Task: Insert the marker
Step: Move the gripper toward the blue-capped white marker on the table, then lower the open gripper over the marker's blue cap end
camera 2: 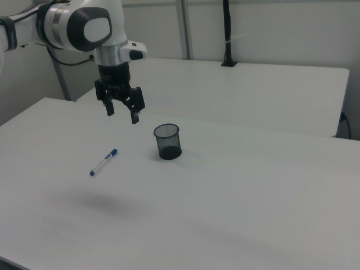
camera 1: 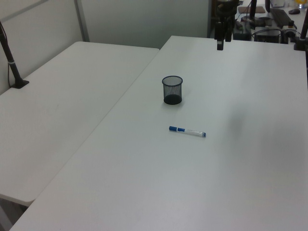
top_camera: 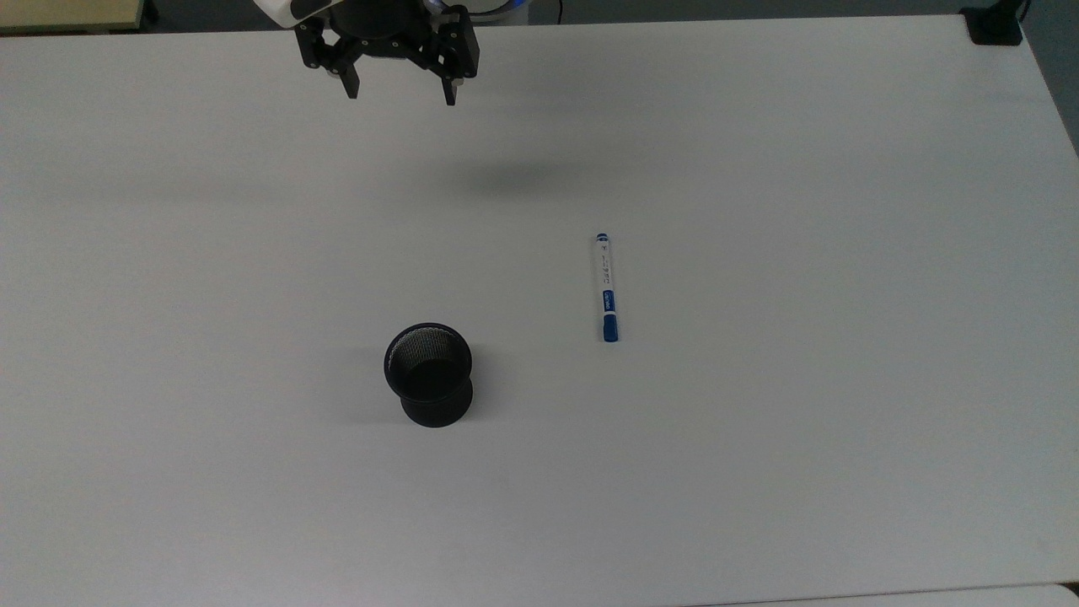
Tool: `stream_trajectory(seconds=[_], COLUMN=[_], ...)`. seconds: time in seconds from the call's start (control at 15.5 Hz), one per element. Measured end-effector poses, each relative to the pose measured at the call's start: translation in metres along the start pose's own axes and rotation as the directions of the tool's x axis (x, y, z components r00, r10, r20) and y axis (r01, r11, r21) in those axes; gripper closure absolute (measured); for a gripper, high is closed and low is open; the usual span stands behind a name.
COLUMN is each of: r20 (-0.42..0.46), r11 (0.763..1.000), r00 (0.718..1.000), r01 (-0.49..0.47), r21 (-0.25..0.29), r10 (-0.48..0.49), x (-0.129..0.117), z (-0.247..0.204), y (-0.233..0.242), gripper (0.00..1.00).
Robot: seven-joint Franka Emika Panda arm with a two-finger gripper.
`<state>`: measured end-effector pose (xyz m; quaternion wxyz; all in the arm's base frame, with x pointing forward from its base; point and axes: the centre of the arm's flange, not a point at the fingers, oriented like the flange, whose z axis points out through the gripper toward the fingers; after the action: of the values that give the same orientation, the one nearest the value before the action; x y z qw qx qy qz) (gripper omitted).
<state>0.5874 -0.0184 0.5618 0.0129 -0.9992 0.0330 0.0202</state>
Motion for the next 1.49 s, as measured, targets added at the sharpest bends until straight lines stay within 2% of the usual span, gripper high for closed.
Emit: stream_trajectory(seconds=[0.65, 0.84, 1.1, 1.49], r20=[0.001, 0.013, 0.055, 0.053], r11=[1.0, 1.0, 0.998, 0.999], r00=[1.0, 1.0, 0.997, 0.998], r01=[0.004, 0.026, 0.059, 0.032], r21=[0.0, -0.002, -0.012, -0.036], r10=[-0.004, -0.026, -0.058, -0.03], x=[0.001, 0.003, 0.013, 0.039], z=[0.001, 0.008, 0.038, 0.102], y=[-0.003, -0.016, -0.046, -0.098], gripper=[0.0, 0.0, 0.0, 0.0])
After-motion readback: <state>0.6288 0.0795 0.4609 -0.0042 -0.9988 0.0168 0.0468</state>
